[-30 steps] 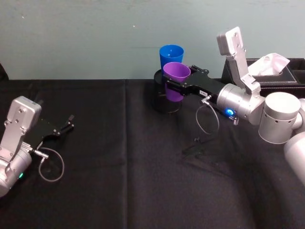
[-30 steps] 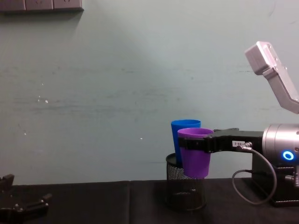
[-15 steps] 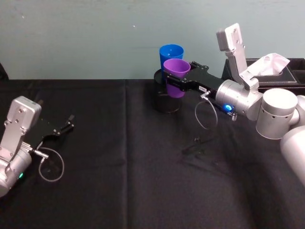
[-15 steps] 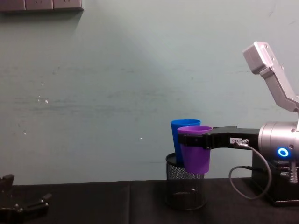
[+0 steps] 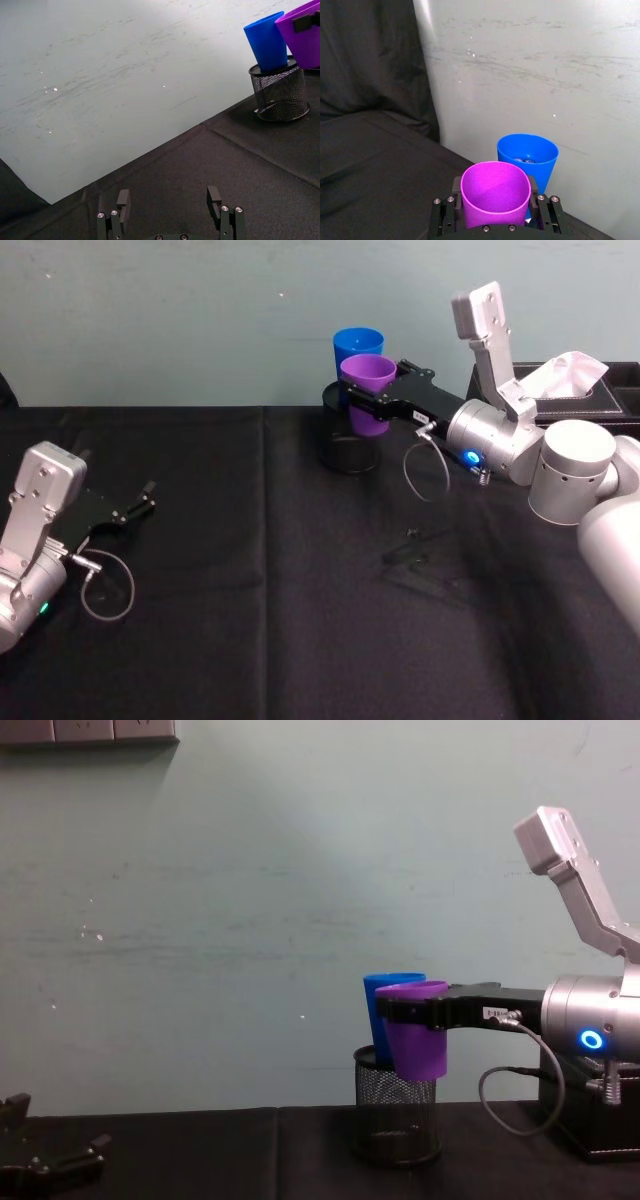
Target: Pick up one cup with a gripper and tap it against the other cup.
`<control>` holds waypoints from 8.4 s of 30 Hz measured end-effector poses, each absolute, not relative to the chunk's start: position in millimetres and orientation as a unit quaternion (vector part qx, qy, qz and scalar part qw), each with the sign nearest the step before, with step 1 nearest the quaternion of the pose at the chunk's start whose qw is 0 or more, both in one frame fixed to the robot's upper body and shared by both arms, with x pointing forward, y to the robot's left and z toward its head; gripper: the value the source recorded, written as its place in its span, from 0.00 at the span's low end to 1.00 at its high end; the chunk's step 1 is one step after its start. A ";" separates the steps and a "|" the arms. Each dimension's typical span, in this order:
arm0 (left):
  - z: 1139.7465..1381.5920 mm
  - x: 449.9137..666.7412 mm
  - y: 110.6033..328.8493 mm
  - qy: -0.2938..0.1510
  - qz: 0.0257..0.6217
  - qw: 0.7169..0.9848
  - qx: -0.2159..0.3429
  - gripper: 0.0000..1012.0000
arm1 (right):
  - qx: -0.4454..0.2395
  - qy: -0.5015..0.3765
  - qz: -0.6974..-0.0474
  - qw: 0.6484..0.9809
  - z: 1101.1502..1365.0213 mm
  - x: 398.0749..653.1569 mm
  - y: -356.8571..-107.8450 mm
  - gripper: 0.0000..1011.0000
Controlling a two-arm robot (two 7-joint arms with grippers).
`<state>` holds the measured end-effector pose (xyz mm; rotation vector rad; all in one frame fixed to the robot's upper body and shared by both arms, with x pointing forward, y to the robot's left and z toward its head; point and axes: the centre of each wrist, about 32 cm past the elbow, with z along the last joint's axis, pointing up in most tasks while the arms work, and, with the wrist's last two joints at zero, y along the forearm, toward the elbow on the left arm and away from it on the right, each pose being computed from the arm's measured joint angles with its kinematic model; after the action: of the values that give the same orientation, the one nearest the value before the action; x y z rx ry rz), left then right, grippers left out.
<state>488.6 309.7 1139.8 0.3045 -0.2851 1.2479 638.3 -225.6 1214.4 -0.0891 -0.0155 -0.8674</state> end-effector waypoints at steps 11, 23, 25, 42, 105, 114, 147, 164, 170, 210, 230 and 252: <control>1139.8 488.6 309.7 -0.132 0.580 0.791 0.141 0.99 | -0.034 -0.011 -0.426 0.904 1215.8 639.7 -225.0 0.73; 1139.8 488.6 309.7 -0.132 0.580 0.791 0.141 0.99 | -0.033 -0.010 -0.427 0.904 1215.5 639.8 -225.3 0.73; 1139.8 488.6 309.7 -0.133 0.580 0.791 0.141 0.99 | -0.033 -0.010 -0.427 0.904 1215.4 639.8 -225.3 0.73; 1139.8 488.6 309.7 -0.132 0.580 0.791 0.141 0.99 | -0.034 -0.009 -0.427 0.904 1215.2 639.6 -225.3 0.73; 1139.8 488.6 309.7 -0.132 0.580 0.791 0.141 0.99 | -0.034 -0.010 -0.427 0.904 1215.4 639.6 -225.3 0.73; 1139.8 488.6 309.7 -0.132 0.580 0.791 0.141 0.99 | -0.034 -0.010 -0.427 0.904 1215.4 639.6 -225.3 0.73; 1139.8 488.6 309.7 -0.132 0.580 0.791 0.141 0.99 | -0.034 -0.010 -0.427 0.904 1215.4 639.6 -225.3 0.73; 1139.8 488.6 309.7 -0.132 0.580 0.791 0.141 0.99 | -0.032 -0.010 -0.421 0.907 1214.6 640.5 -226.6 0.73; 1139.8 488.6 309.7 -0.132 0.580 0.791 0.141 0.99 | -0.025 -0.005 -0.406 0.914 1216.7 634.8 -231.7 0.73; 1139.8 488.6 309.7 -0.133 0.580 0.791 0.141 0.99 | -0.016 -0.018 -0.344 0.939 1155.6 531.2 -257.3 0.73; 1139.8 488.6 309.7 -0.132 0.580 0.791 0.141 0.99 | -0.024 0.004 -0.350 0.936 1116.7 534.2 -262.1 0.73; 1139.8 488.6 309.7 -0.132 0.580 0.791 0.141 0.99 | -0.031 0.019 -0.347 0.937 1109.3 535.8 -262.0 0.73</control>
<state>488.6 309.7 1139.8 0.3044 -0.2851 1.2480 535.8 -262.0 1109.3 -0.0633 0.0389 -0.7088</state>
